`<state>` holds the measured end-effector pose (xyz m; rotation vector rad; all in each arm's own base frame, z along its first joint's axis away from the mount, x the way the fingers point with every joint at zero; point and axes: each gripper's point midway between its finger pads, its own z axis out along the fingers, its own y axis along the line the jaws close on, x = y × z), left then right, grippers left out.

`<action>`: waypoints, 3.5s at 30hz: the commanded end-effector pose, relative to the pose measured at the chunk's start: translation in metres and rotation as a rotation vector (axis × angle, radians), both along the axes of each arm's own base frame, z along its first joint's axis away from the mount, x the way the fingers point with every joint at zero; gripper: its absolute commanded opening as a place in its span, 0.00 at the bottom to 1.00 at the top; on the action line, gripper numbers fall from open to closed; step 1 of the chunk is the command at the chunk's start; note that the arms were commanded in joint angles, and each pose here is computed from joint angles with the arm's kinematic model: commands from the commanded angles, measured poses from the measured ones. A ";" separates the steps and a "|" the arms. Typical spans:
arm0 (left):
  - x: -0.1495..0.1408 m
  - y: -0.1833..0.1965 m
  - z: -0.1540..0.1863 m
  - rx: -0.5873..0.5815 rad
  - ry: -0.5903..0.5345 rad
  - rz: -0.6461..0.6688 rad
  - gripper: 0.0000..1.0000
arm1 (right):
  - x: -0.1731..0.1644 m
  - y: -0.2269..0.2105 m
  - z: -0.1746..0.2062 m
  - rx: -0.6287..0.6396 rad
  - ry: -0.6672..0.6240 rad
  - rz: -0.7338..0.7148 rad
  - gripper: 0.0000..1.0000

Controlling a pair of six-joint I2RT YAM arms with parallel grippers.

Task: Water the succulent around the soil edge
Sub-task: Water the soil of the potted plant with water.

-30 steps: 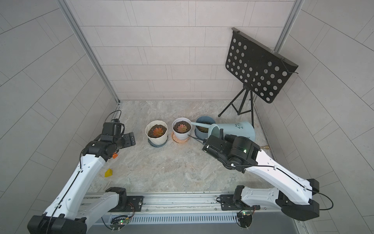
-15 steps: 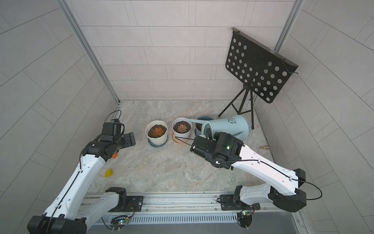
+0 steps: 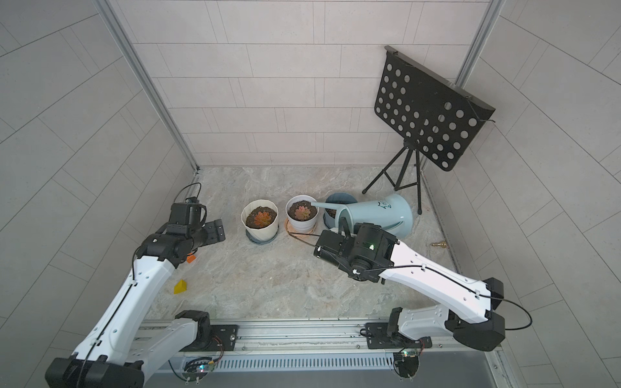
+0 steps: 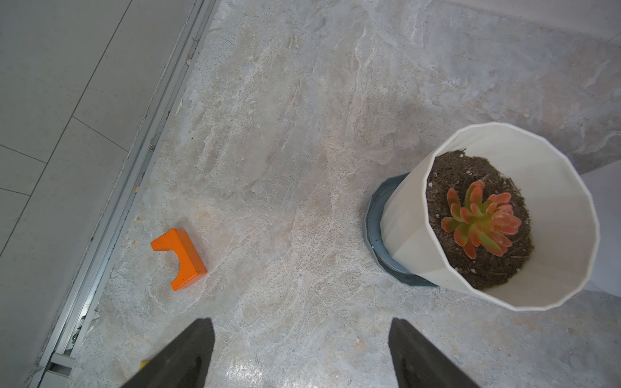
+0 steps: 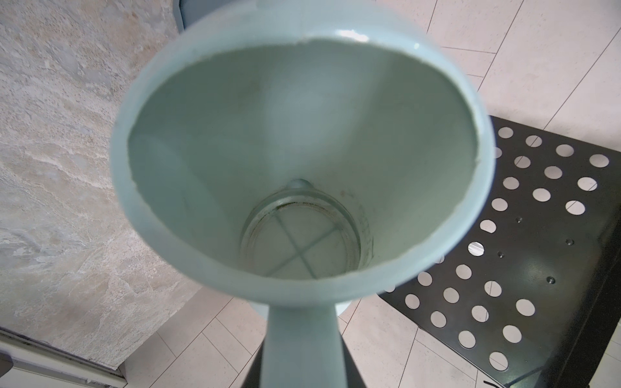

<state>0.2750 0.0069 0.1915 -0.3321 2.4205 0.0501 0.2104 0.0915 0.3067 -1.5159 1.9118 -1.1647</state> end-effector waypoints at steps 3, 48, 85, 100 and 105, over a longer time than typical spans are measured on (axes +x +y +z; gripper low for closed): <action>0.000 0.002 0.006 0.004 -0.020 0.001 0.89 | -0.010 -0.031 0.009 -0.174 0.034 -0.011 0.00; 0.000 -0.002 0.010 -0.009 -0.038 -0.018 0.90 | 0.021 -0.002 0.013 -0.226 0.058 -0.009 0.00; -0.001 -0.001 0.013 -0.007 -0.049 -0.017 0.90 | 0.065 0.045 0.021 -0.163 -0.007 0.009 0.00; -0.001 -0.001 0.014 -0.005 -0.051 -0.017 0.89 | 0.073 0.061 0.025 -0.145 -0.019 0.025 0.00; -0.002 -0.001 0.014 -0.007 -0.051 -0.019 0.89 | 0.072 0.067 0.025 -0.142 -0.017 0.041 0.00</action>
